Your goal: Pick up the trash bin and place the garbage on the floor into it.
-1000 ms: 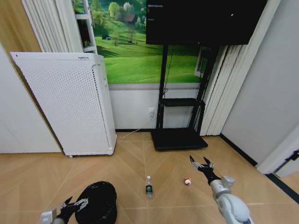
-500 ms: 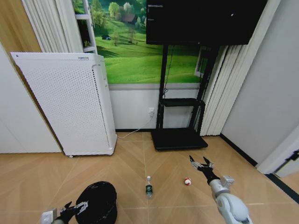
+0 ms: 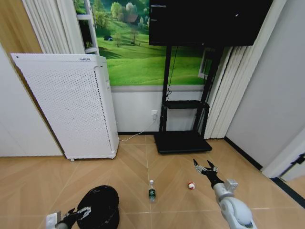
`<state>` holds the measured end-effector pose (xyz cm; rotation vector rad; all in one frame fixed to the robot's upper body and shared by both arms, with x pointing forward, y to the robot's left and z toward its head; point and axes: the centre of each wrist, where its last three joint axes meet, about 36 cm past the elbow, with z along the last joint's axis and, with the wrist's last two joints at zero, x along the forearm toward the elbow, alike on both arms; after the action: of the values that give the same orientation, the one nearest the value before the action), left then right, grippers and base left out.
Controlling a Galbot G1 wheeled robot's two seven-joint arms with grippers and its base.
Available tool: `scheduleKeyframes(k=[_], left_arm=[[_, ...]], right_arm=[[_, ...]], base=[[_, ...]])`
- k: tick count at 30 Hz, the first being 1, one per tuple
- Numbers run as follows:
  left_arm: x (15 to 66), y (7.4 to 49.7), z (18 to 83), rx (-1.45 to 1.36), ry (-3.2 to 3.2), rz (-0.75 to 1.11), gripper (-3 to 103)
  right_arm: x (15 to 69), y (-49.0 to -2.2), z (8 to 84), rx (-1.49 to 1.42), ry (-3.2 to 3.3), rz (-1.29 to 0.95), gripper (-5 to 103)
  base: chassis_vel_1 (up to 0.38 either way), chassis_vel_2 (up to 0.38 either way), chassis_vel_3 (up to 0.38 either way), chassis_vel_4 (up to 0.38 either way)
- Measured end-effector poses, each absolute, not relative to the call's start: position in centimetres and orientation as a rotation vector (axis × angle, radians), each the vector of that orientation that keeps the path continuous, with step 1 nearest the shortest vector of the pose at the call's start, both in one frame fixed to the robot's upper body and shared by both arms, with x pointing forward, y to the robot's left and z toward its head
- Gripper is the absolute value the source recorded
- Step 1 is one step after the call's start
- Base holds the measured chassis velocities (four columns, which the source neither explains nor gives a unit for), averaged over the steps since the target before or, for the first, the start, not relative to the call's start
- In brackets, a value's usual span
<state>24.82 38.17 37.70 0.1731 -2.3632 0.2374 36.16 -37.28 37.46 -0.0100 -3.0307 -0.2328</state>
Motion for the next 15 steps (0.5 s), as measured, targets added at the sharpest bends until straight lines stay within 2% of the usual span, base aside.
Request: scheduleKeyframes(k=[3, 5, 7, 8, 11, 13, 14, 15], left_arm=[[24.72, 38.17, 37.47, 0.176, -2.359, 0.244, 102], [24.61, 38.12, 37.35, 0.175, -2.355, 0.248, 99], [24.45, 38.03, 37.22, 0.169, -2.35, 0.254, 90], [24.45, 38.03, 37.22, 0.169, -2.35, 0.254, 90], [24.56, 37.98, 37.17, 0.161, -2.351, 0.26, 75], [24.62, 37.98, 37.17, 0.16, -2.352, 0.263, 75], [24.71, 37.99, 37.17, 0.152, -2.352, 0.273, 64], [24.71, 37.99, 37.17, 0.152, -2.352, 0.273, 64]], right_arm=[[36.15, -37.2, 37.41, -0.008, -3.029, -0.236, 100], [36.14, -37.15, 37.37, -0.006, -3.028, -0.237, 100], [36.18, -37.09, 37.38, -0.002, -3.028, -0.238, 100], [36.18, -37.09, 37.38, -0.002, -3.028, -0.238, 100], [36.33, -37.1, 37.51, -0.001, -3.033, -0.241, 100], [36.35, -37.1, 37.53, -0.001, -3.033, -0.241, 100], [36.38, -37.11, 37.58, 0.0, -3.036, -0.241, 100], [36.38, -37.11, 37.58, 0.0, -3.036, -0.241, 100]], base=[[0.0, 0.0, 0.0, 0.0], [0.0, 0.0, 0.0, 0.0], [0.0, 0.0, 0.0, 0.0], [0.0, 0.0, 0.0, 0.0], [0.0, 0.0, 0.0, 0.0], [0.0, 0.0, 0.0, 0.0], [0.0, 0.0, 0.0, 0.0], [0.0, 0.0, 0.0, 0.0]])
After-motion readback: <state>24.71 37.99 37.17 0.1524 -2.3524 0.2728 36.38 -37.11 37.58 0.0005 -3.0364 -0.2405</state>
